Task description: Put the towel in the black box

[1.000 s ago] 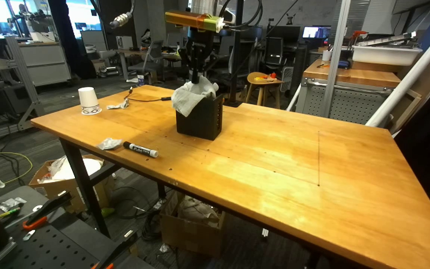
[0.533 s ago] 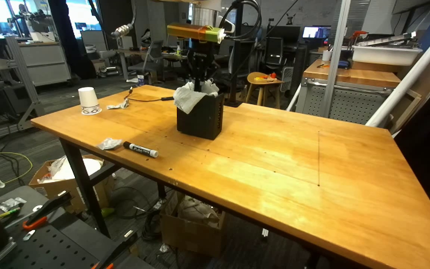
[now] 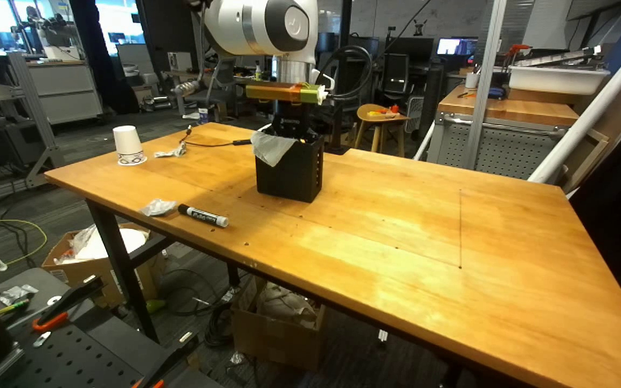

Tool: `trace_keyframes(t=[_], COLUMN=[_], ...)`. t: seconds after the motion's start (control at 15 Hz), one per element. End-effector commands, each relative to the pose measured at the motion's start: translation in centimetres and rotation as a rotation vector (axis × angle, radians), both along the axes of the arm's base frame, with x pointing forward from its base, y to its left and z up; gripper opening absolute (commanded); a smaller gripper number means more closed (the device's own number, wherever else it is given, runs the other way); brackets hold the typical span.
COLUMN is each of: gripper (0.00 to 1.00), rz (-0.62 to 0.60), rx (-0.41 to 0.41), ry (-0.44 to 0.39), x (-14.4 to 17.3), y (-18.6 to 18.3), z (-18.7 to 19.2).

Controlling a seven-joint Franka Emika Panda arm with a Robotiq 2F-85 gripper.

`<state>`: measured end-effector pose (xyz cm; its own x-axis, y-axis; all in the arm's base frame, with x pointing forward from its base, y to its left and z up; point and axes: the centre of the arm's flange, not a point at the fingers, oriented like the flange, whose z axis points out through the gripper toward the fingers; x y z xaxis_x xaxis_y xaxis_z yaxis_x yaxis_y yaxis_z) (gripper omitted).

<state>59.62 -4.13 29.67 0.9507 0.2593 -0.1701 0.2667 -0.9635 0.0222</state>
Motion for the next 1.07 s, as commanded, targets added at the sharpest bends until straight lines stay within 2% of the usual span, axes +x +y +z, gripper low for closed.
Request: trace_keyframes(t=[0.0, 0.33, 0.4, 0.53, 1.0], gripper=[0.01, 0.01, 0.26, 0.36, 0.89], rz=[0.025, 0.032, 0.020, -0.006, -0.067], rx=[-0.052, -0.066, -0.059, -0.032, 0.057], ry=[0.048, 0.024, 0.010, -0.030, -0.163], x=[-0.2, 0.3, 0.4, 0.7, 1.3], y=[0.9, 0.7, 0.6, 0.3, 0.3], z=[-2.7, -1.0, -0.1, 2.4, 10.6])
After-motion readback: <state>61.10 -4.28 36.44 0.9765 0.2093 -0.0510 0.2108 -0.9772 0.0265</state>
